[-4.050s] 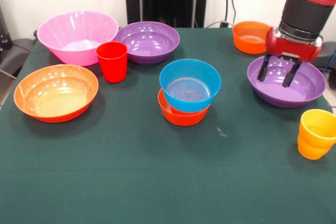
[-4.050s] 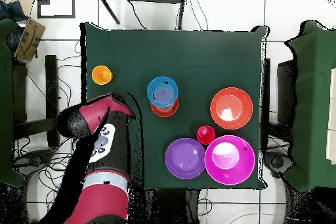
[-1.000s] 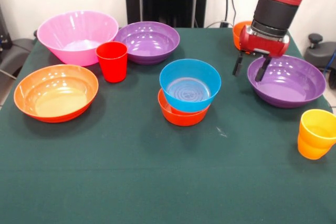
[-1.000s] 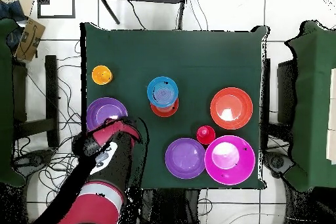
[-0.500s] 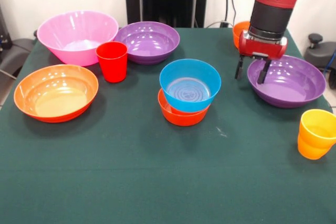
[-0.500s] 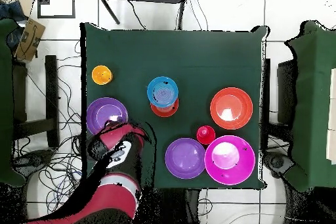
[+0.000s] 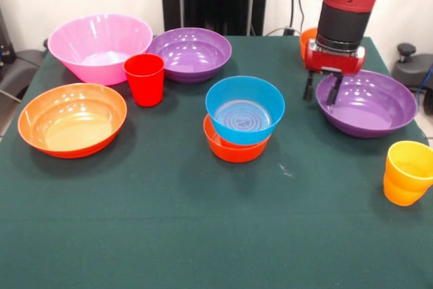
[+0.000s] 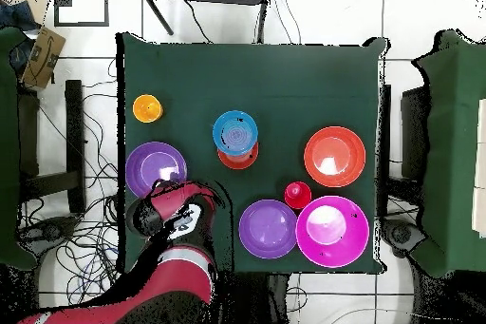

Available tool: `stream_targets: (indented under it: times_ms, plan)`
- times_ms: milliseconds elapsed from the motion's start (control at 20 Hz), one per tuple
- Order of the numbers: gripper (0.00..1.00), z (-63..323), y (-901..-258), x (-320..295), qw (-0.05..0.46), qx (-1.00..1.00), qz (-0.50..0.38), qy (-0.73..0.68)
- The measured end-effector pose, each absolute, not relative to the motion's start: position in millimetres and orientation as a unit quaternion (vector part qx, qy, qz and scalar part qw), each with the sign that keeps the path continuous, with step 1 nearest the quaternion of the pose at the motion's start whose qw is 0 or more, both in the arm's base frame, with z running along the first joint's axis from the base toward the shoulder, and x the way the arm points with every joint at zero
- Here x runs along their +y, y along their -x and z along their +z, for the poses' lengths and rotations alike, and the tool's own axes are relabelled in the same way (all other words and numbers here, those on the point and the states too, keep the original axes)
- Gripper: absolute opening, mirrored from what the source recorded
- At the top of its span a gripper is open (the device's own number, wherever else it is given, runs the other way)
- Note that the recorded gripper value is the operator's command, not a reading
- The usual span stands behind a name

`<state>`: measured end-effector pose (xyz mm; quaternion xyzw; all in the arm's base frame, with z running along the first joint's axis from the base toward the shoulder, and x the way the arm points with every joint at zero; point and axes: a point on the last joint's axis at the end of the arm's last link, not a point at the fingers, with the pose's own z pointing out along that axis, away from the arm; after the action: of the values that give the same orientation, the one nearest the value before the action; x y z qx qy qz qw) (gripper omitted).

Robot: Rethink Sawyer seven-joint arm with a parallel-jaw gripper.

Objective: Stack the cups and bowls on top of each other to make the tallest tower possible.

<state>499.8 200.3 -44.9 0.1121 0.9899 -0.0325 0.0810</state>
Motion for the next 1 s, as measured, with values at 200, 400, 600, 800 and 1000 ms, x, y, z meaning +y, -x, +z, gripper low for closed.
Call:
stream_targets:
  times_ms: [200, 400, 600, 800, 1000]
  plan:
    - [0.00, -36.7, -505.0, 200.2, 0.093, 0.989, -0.024, -0.116]
    - [0.00, -30.5, -512.1, 200.5, 0.098, 0.987, -0.005, -0.128]
    - [0.00, -15.9, -516.3, 203.9, 0.097, 0.985, 0.018, -0.142]
    - [0.00, 25.9, -526.3, 213.3, 0.104, 0.981, 0.045, -0.157]
    - [0.00, 70.8, -538.3, 213.6, 0.095, 0.979, 0.054, -0.174]
